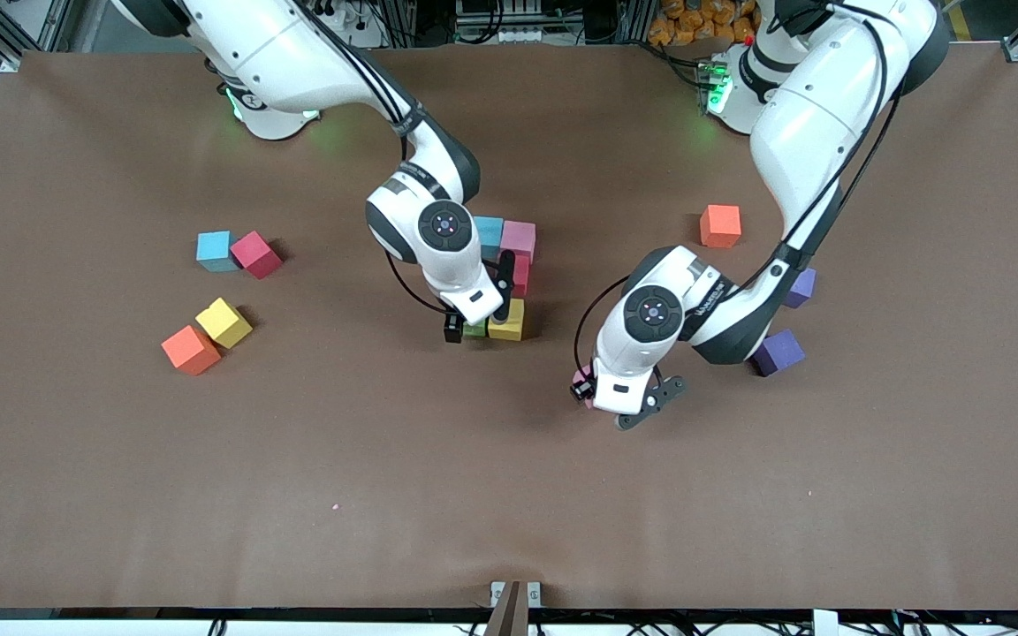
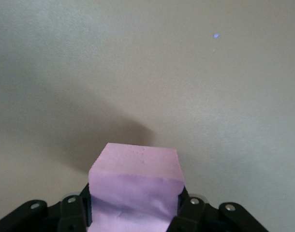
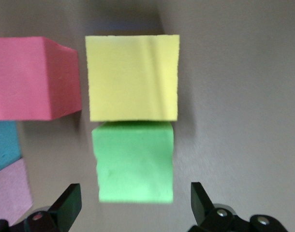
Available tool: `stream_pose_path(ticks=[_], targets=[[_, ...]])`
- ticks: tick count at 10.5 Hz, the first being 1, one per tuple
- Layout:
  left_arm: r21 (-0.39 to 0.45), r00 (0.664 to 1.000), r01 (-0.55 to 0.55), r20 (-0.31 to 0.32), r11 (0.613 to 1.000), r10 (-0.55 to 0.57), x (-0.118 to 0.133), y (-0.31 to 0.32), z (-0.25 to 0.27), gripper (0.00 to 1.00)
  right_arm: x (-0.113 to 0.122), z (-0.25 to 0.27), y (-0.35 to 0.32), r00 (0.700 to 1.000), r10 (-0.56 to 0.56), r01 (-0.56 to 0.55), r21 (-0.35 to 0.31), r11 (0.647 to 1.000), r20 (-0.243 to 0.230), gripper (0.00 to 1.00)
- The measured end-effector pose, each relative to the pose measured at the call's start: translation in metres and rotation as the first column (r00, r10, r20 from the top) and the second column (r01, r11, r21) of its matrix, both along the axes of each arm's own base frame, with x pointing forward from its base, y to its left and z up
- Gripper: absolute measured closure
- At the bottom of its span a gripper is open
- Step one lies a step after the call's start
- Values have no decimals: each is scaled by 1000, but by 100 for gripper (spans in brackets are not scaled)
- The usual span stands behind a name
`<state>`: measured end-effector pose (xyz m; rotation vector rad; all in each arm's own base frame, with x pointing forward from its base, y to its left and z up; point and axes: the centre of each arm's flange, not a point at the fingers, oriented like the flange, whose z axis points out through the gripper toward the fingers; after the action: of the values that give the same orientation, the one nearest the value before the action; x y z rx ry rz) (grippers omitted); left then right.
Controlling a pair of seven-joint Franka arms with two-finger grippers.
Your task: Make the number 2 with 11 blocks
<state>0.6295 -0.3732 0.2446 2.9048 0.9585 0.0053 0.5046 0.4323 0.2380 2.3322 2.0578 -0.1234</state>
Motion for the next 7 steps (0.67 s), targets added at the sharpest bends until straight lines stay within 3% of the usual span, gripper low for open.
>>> stream_pose_path(ticks=[2,4,6,7], targets=[[16,995,-96,-23,995,96,-10,-12,15,38,9,36,-25,997,-68,66,-47,997,-37,0],[21,980,-191,-43,981,192,-30,-40,22,38,43,82,-76,987,-161,161,-55,985,4,0],[19,961,-271,-54,962,272,-55,-78,34,38,79,119,-151,959,-278,282,-66,957,59,0],[10,947,-312,-72,950,312,-67,-97,41,38,91,119,-191,940,-334,338,-81,937,62,0]])
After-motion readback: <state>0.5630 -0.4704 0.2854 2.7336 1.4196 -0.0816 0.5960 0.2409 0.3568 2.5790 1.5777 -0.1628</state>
